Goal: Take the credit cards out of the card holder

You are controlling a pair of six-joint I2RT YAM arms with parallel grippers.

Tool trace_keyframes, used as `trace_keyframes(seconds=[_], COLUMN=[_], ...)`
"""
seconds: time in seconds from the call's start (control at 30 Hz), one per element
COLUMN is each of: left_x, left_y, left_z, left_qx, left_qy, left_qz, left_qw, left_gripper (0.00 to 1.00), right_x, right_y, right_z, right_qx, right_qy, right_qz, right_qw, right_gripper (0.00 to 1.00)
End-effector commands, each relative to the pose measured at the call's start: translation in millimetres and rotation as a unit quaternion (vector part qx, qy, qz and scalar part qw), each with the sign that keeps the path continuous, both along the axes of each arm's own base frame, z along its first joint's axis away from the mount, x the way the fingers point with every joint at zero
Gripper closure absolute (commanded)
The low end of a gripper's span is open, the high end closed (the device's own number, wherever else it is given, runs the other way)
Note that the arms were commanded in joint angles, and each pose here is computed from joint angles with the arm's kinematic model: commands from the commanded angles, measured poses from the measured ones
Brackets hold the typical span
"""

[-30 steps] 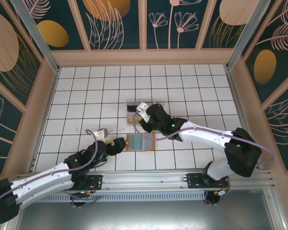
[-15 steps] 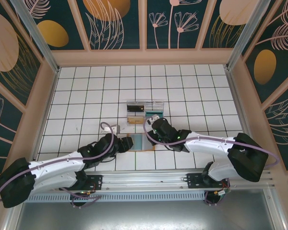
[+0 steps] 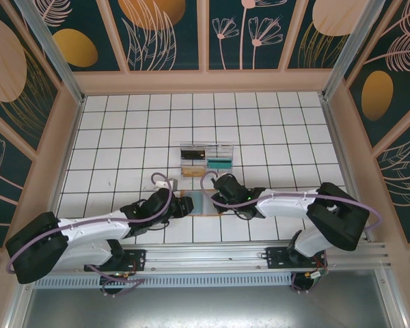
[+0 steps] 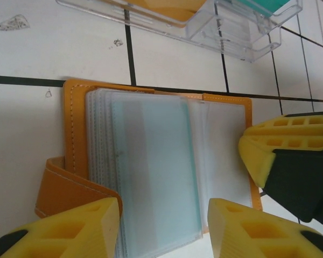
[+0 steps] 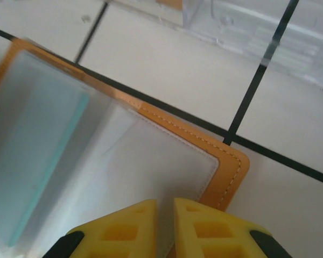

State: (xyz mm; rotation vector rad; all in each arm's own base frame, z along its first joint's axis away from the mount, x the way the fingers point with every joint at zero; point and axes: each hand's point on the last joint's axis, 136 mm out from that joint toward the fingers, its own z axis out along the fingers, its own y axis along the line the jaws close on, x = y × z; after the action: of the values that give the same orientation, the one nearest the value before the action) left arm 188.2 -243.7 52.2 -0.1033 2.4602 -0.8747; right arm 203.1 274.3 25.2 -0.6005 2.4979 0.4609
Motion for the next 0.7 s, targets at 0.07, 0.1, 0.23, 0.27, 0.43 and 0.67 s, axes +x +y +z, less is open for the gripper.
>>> trace_keyframes(seconds=[0.07, 0.1, 0.23, 0.27, 0.43, 0.67], left_x=[5, 5, 4, 5, 4, 3], left_y=[-10, -10, -12, -12, -8, -6], left_z=[4, 2, 1, 0, -7, -19], left_qx=[-0.002, 0.003, 0.002, 0.005, 0.022, 0.044], left_qy=[-0.006, -0.003, -0.002, -0.001, 0.006, 0.022], left_qz=[-0.011, -0.013, -0.019, -0.017, -0.015, -0.016], left_qw=[1.000, 1.000, 1.000, 1.000, 1.000, 0.999], left_gripper=[0.55, 0.56, 0.56, 0.56, 0.56, 0.56], right_x=[-5, -5, -6, -6, -5, -5], right_y=[-2, -2, -2, -2, 0, 0], right_z=[-17, -19, -18, -18, -14, -14], right_qx=[-0.005, -0.007, -0.005, -0.005, -0.002, -0.005], right_qy=[0.016, 0.018, 0.018, 0.019, 0.017, 0.015], right_qz=[-0.005, -0.006, -0.008, -0.008, -0.007, -0.006], right_qw=[1.000, 1.000, 1.000, 1.000, 1.000, 1.000], right_gripper=[0.83, 0.83, 0.83, 0.83, 0.83, 0.82])
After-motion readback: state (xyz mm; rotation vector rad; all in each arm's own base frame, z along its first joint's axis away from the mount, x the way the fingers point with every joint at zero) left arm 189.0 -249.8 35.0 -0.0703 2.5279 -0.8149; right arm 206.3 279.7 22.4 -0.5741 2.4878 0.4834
